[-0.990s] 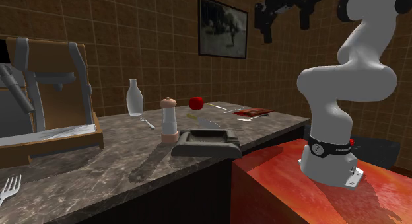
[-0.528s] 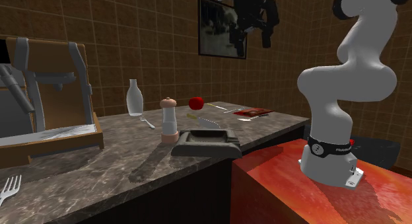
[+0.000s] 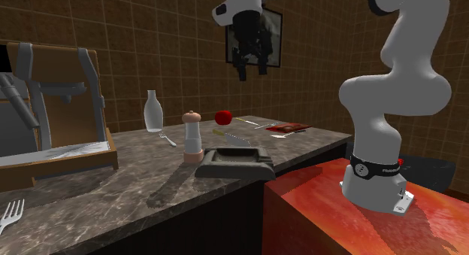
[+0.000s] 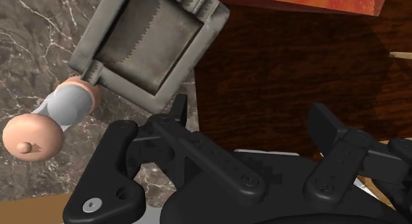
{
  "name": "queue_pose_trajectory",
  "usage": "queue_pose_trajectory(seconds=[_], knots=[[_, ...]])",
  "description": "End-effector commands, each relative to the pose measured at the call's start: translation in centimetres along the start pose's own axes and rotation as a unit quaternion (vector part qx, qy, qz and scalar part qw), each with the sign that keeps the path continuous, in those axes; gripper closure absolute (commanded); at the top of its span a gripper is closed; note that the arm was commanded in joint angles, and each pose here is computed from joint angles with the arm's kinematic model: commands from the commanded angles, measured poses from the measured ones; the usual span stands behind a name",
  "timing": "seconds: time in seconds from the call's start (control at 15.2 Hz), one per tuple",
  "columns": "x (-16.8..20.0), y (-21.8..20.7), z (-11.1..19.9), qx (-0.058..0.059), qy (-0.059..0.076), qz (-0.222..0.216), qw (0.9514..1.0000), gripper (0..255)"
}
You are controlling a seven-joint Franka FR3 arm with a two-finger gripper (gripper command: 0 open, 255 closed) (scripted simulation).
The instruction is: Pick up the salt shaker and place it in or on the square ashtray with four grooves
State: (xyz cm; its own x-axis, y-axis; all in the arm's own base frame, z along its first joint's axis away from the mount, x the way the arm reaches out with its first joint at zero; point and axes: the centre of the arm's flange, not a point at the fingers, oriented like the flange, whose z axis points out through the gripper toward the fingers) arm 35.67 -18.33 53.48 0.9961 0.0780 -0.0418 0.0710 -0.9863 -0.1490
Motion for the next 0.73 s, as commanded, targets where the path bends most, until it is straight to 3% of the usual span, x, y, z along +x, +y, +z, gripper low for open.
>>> queue_pose_trajectory(seconds=[0.0,0.66], knots=[[0.8,2.2,0.6,0.0,0.002,-0.002,1.0,0],[5.0,14.5,3.3,0.005,0.01,-0.01,0.9999,0]])
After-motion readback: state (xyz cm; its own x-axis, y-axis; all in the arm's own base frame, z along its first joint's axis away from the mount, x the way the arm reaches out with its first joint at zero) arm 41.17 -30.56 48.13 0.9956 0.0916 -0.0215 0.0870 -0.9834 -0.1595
